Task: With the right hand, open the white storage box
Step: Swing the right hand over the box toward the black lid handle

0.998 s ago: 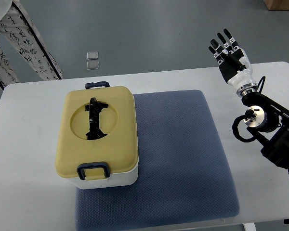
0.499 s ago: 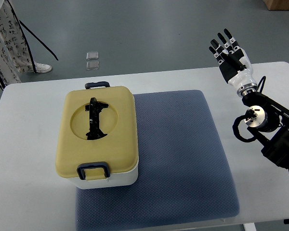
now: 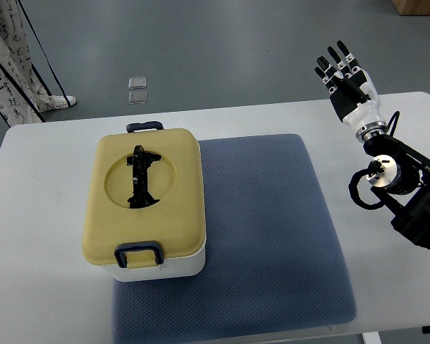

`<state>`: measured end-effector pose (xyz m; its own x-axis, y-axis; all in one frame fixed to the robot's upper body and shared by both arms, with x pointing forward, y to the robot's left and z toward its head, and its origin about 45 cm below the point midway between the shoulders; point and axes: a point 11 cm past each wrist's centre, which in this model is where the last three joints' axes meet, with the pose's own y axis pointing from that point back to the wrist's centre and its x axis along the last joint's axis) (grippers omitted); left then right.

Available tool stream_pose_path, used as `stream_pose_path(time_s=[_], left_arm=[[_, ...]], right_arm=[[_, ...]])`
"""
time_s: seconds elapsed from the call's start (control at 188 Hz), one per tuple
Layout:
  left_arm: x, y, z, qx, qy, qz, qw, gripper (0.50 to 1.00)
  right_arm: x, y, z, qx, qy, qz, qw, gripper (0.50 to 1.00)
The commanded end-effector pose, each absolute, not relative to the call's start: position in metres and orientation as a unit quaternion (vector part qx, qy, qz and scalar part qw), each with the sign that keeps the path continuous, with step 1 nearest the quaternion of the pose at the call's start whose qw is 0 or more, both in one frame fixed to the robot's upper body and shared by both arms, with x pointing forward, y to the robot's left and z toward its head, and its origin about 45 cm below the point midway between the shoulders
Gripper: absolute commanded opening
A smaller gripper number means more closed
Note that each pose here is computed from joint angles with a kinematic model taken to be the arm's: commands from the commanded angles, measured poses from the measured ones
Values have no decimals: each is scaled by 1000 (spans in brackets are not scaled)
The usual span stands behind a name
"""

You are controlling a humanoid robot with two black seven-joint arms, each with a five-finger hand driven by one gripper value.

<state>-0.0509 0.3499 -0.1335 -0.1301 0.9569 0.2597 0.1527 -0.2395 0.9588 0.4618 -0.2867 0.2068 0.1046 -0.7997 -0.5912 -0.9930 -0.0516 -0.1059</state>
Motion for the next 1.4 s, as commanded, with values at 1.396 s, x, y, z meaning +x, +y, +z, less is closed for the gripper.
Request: stream_pose_path(time_s=[1.396], left_arm=[[-51, 350, -133, 553, 501, 560, 359, 1000]], right_arm=[[455, -146, 411, -922, 192, -331, -63, 917]])
